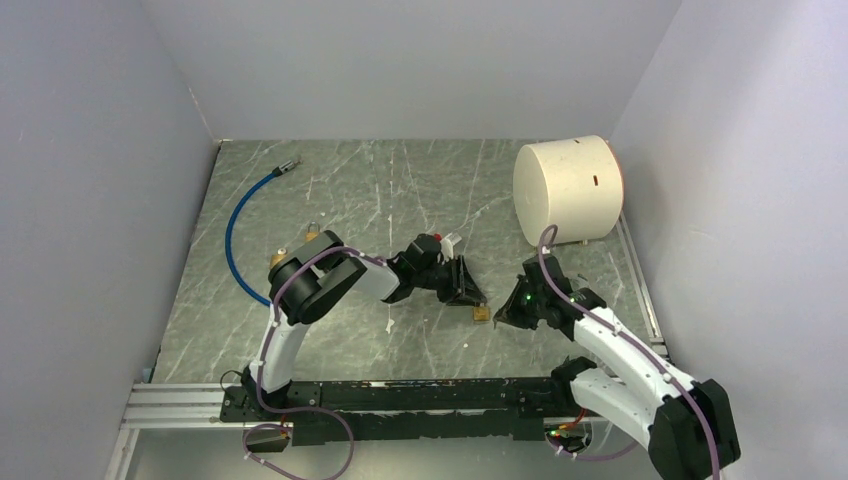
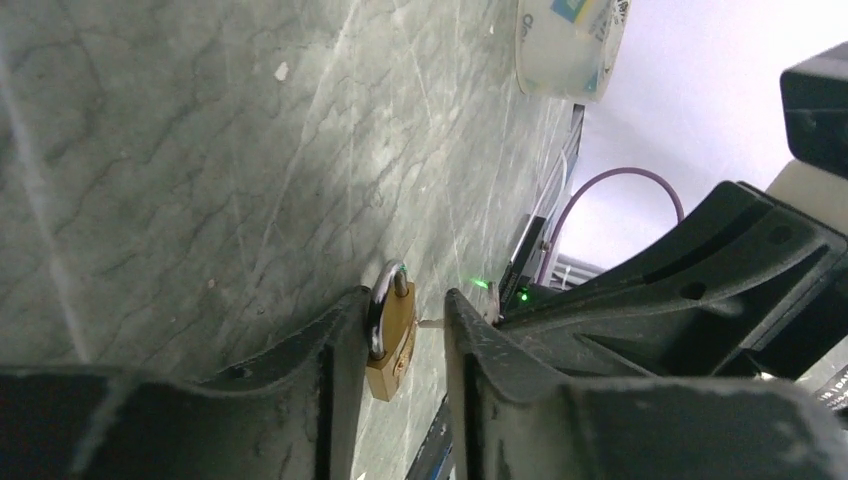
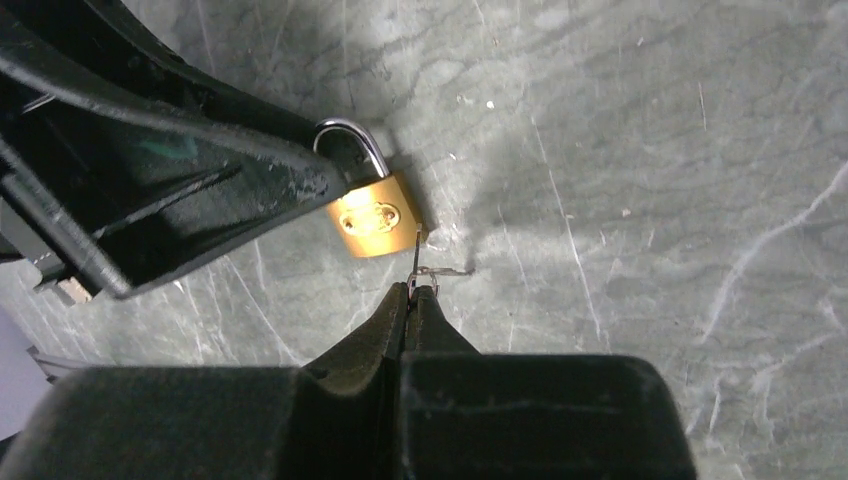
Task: Lock with the key
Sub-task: Place the lock at the center of the board.
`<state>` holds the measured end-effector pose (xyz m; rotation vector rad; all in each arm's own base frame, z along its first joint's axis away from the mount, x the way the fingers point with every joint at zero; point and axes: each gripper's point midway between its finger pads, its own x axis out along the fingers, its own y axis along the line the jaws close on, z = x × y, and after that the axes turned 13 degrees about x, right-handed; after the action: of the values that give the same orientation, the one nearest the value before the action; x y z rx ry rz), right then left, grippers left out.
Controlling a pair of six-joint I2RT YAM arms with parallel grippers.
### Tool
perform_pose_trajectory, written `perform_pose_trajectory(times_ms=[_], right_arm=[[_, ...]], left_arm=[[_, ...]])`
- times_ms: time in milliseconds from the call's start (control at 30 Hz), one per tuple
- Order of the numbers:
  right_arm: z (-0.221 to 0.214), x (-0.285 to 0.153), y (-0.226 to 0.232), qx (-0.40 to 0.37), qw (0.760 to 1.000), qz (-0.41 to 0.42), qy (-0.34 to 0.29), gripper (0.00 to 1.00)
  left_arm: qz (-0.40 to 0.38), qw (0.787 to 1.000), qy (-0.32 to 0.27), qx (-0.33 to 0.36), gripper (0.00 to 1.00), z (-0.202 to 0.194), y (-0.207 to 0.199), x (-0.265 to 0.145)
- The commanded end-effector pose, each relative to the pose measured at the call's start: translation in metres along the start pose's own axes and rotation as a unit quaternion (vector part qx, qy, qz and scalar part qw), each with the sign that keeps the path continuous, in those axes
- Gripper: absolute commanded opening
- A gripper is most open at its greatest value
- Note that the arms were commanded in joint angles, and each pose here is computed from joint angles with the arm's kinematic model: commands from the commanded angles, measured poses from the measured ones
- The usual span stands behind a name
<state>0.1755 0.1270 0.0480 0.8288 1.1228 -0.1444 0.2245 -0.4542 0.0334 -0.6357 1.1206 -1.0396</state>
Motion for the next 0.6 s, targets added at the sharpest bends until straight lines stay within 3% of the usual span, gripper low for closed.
perform_pose_trajectory(times_ms=[0,133,400,567], right_arm=[[0.013,0.003,0.017,-0.018,1.000,0.017,-0.015,0.00],[0.018,0.006,0.020,-0.027,0.999,0.008,-0.018,0.00],[0.020,0.018,0.023,-0.038,0.999,0.002,-0.010,0.00],[0.023,0.027,0.024,-0.043,0.999,-0.006,-0.008,0.00]], left_arm=[[0.028,1.000,0.008,0.006,0.43,-0.002,0.011,0.002],[0.055,0.998,0.010,0.016,0.52,0.002,0.015,-0.002],[0.089,0.996,0.009,0.029,0.85,0.009,0.014,-0.011],[0.095,0.995,0.012,0.033,0.94,0.009,0.012,-0.014]])
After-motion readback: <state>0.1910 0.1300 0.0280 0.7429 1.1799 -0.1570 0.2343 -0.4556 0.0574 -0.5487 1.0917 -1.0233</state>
